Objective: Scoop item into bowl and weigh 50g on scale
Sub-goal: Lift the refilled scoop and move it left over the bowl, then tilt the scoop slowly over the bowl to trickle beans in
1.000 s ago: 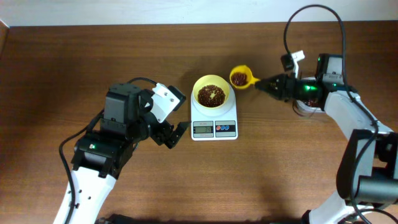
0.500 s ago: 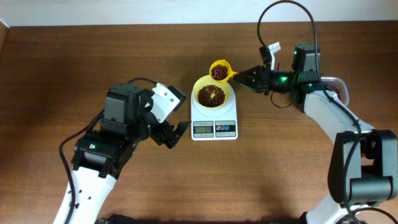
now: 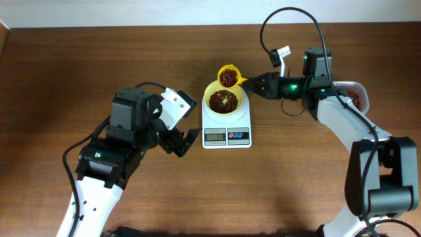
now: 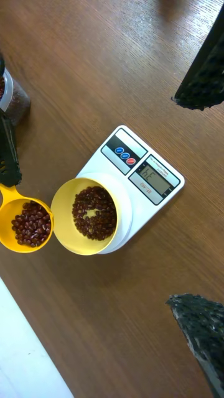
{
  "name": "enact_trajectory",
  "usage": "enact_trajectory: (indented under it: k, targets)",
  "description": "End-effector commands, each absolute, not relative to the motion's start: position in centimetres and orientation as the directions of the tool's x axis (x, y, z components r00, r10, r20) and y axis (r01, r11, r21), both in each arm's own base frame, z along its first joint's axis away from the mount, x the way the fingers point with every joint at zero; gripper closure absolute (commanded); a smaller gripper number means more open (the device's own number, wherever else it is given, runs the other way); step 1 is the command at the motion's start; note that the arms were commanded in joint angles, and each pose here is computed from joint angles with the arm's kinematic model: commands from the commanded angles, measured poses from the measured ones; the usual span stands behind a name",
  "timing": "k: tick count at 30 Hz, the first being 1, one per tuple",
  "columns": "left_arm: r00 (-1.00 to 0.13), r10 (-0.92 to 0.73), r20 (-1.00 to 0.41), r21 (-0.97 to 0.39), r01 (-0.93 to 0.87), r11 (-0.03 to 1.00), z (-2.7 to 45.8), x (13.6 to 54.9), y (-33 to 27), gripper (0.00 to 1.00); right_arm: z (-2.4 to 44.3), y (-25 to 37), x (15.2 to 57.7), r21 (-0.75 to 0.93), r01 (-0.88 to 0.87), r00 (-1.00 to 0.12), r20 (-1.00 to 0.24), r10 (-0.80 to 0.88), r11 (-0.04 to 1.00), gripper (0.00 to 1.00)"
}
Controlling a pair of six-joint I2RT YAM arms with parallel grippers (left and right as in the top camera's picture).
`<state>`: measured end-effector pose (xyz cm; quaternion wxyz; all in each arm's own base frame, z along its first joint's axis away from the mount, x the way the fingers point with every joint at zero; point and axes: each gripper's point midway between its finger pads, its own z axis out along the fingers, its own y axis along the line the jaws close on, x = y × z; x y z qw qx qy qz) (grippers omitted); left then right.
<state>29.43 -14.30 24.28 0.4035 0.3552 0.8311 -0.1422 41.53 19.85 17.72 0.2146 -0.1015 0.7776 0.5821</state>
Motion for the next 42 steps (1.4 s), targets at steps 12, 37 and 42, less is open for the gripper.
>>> enact_trajectory:
  k: [12,37,42]
  targets:
    - [-0.407,0.482,-0.776,0.056,0.716,0.695,24.4,29.3,-14.4,0.01,17.0,20.1,40.9,0.497,-0.814,-0.548,-0.829,-0.111,0.300,0.96]
    - [-0.408,0.482,-0.776,0.056,0.716,0.696,24.4,29.3,-14.4,0.01,15.8,19.6,41.2,0.186,-0.938,-0.263,-0.932,-0.250,0.294,0.96]
    - [-0.407,0.482,-0.776,0.056,0.716,0.695,24.4,29.3,-14.4,0.01,15.8,19.6,41.2,0.186,-0.938,-0.263,-0.932,-0.250,0.294,0.96]
